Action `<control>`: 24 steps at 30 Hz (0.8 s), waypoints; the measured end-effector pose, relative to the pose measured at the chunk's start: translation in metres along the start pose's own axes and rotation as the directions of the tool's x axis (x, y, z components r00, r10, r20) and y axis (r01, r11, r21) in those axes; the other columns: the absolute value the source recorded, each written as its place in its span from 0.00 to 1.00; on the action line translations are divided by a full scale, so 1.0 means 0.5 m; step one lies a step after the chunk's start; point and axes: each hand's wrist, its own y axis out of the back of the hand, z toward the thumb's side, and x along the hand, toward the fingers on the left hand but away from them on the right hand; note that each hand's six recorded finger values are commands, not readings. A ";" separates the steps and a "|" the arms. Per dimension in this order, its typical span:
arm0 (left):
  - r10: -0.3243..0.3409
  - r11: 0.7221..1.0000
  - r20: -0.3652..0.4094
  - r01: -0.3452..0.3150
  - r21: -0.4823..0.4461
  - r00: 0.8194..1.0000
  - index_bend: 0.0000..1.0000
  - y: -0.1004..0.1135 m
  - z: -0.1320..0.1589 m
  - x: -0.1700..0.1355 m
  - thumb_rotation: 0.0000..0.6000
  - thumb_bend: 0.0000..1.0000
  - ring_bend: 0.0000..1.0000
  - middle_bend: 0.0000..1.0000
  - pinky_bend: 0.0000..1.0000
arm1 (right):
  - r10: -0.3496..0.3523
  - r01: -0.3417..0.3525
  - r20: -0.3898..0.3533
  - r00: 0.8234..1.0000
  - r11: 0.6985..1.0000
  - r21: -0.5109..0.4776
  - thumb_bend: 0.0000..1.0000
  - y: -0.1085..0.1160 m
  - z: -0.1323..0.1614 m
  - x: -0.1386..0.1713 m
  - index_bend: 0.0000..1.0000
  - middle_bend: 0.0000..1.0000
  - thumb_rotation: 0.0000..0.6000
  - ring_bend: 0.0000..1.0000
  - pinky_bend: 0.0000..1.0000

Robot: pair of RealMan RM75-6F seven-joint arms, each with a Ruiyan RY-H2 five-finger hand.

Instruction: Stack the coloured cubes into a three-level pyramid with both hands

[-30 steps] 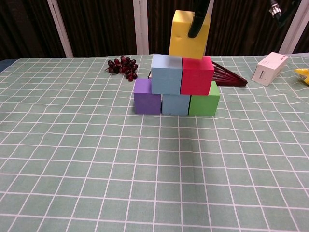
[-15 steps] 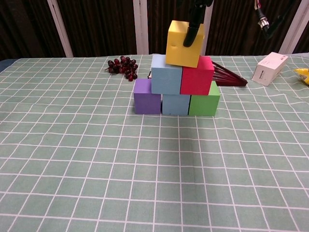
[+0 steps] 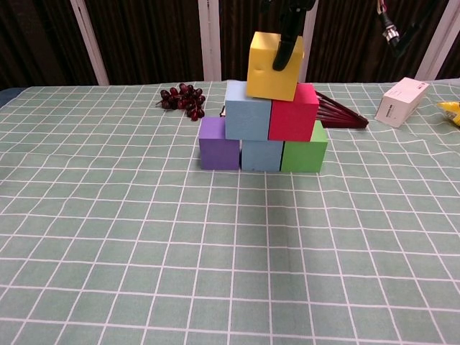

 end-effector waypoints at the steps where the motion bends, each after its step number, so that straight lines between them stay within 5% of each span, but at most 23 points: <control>1: 0.000 1.000 0.000 0.000 0.000 1.000 0.00 0.000 0.000 0.000 1.00 0.15 0.06 0.07 0.06 | 0.001 -0.001 -0.001 1.000 1.000 0.000 0.18 -0.001 0.000 0.000 0.01 0.49 1.00 0.27 0.00; 24: 0.002 1.000 -0.003 -0.002 -0.001 1.000 0.00 0.000 -0.001 0.002 1.00 0.15 0.06 0.07 0.06 | -0.005 0.006 -0.026 1.000 1.000 0.015 0.18 -0.001 0.008 -0.003 0.01 0.49 1.00 0.27 0.00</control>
